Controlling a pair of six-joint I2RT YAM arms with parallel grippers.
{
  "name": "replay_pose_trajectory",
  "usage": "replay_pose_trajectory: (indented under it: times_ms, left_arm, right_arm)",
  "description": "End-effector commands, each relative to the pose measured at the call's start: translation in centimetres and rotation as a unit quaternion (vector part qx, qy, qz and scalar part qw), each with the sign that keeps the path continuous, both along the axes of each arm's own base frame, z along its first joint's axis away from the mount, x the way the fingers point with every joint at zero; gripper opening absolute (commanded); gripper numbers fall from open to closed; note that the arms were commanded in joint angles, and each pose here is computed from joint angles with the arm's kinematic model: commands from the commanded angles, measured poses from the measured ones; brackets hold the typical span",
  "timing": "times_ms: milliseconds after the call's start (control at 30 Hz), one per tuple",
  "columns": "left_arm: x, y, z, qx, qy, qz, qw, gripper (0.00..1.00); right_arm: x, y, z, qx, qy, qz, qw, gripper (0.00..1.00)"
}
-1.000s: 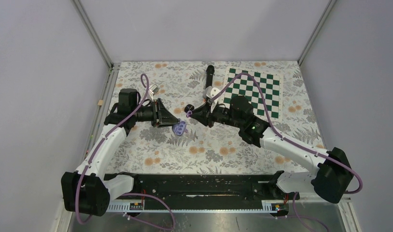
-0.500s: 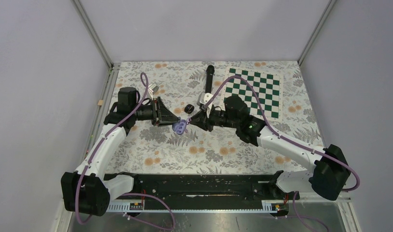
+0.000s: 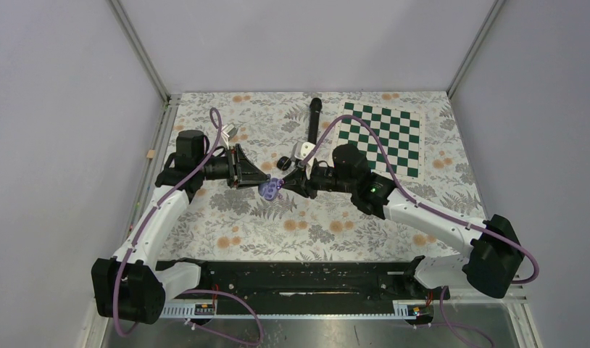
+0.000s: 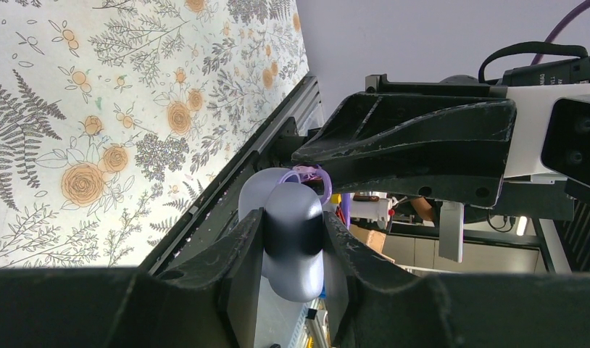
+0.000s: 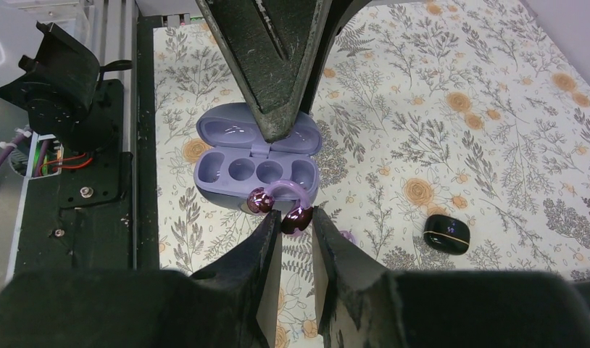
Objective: Insert the wireless bluetooth earbuds into the charging case
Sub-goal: Insert the right earbud into the right side groove of the charging case.
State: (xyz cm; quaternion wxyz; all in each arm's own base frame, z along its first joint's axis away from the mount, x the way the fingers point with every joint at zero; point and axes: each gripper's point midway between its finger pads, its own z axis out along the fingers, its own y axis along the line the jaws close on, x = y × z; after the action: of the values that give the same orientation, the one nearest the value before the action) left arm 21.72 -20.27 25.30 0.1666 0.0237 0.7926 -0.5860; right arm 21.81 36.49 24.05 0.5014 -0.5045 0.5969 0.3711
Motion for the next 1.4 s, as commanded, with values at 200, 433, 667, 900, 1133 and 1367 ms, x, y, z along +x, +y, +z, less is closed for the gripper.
replay_pose_trajectory:
  times_ms: [200, 433, 667, 900, 1133, 1367]
  left_arm:
    - [0.0, -0.3, 1.9, -0.015, -0.038, -0.017, 0.999, 0.0]
    - [0.0, -0.4, 1.7, -0.015, -0.035, -0.018, 0.999, 0.0]
    - [-0.2, -0.4, 2.1, -0.016, -0.039, -0.022, 0.999, 0.0]
    - [-0.3, -0.4, 2.2, -0.012, -0.042, -0.024, 0.999, 0.0]
    - [-0.3, -0.4, 2.3, -0.013, -0.044, -0.025, 0.999, 0.0]
    - [-0.2, -0.4, 2.1, -0.012, -0.041, -0.024, 0.999, 0.0]
  right_arm:
    - [0.1, 1.3, 3.9, 0.034, -0.056, 0.003, 0.998, 0.0]
    - [0.0, 1.6, 4.4, 0.029, -0.083, -0.004, 0.996, 0.0]
    - [0.6, 1.4, 3.4, -0.005, -0.118, -0.026, 0.993, 0.0]
    - [1.5, 0.6, 2.8, -0.03, -0.147, -0.048, 0.987, 0.0]
    - [0.8, 0.4, 2.3, -0.054, -0.172, -0.032, 0.983, 0.0]
    - [0.0, 0.5, 2.9, -0.044, -0.177, -0.026, 0.983, 0.0]
